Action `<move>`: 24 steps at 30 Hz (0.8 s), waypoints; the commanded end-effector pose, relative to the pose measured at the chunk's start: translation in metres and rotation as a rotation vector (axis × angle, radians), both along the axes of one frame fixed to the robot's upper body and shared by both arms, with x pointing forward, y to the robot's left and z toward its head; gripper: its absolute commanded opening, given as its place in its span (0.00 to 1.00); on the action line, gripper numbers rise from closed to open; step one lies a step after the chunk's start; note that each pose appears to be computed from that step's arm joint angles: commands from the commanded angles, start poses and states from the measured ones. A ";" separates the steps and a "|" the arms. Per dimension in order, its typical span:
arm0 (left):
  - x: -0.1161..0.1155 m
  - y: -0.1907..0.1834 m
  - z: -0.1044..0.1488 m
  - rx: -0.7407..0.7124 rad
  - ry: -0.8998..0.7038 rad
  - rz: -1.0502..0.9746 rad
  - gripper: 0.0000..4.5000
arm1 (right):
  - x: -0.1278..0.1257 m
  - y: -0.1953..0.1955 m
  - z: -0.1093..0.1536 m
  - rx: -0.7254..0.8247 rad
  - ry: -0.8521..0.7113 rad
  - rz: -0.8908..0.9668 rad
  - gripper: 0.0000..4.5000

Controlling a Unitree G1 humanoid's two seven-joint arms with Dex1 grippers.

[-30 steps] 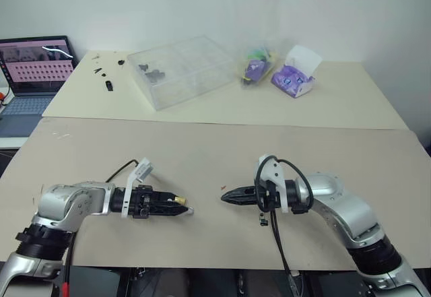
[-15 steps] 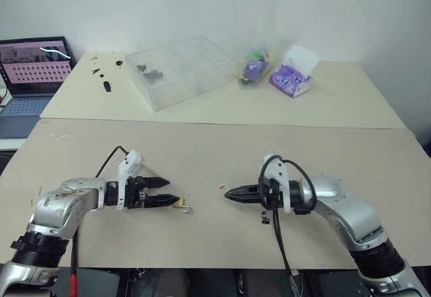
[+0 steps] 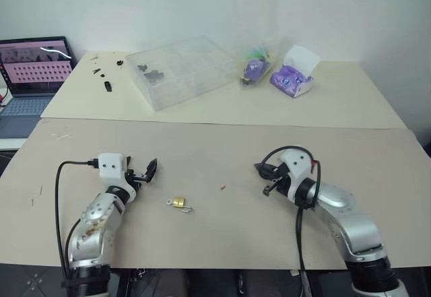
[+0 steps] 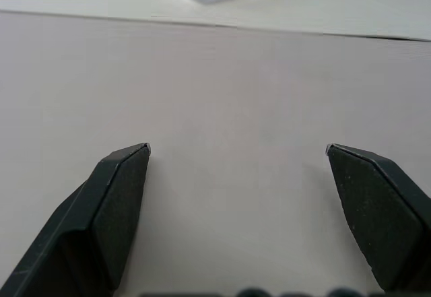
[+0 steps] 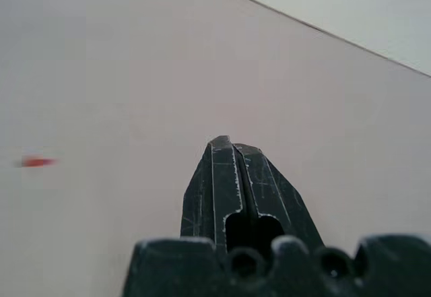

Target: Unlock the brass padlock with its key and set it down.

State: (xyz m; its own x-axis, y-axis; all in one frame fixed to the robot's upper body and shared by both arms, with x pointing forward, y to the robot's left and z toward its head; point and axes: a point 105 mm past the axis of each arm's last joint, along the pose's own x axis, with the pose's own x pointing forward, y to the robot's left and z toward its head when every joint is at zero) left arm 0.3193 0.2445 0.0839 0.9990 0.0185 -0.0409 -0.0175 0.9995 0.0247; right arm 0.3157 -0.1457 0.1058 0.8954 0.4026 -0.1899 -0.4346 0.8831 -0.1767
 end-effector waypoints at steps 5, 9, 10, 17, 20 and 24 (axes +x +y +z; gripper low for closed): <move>0.007 0.052 0.025 0.076 -0.149 0.271 0.99 | -0.002 -0.070 0.016 -0.007 -0.180 -0.536 0.00; 0.018 0.066 0.045 0.101 -0.194 0.282 0.99 | 0.000 -0.088 0.018 0.017 -0.203 -0.601 0.00; 0.022 0.070 0.051 0.097 -0.211 0.291 0.99 | 0.002 -0.090 0.020 0.007 -0.213 -0.598 0.00; 0.032 0.069 0.061 0.042 -0.240 0.284 0.99 | 0.011 -0.088 0.020 0.018 -0.222 -0.571 0.00; 0.033 0.061 0.055 0.032 -0.229 0.258 0.99 | 0.012 -0.085 0.019 0.017 -0.222 -0.562 0.00; 0.033 0.054 0.048 0.017 -0.213 0.249 0.99 | 0.013 -0.084 0.021 0.017 -0.222 -0.557 0.00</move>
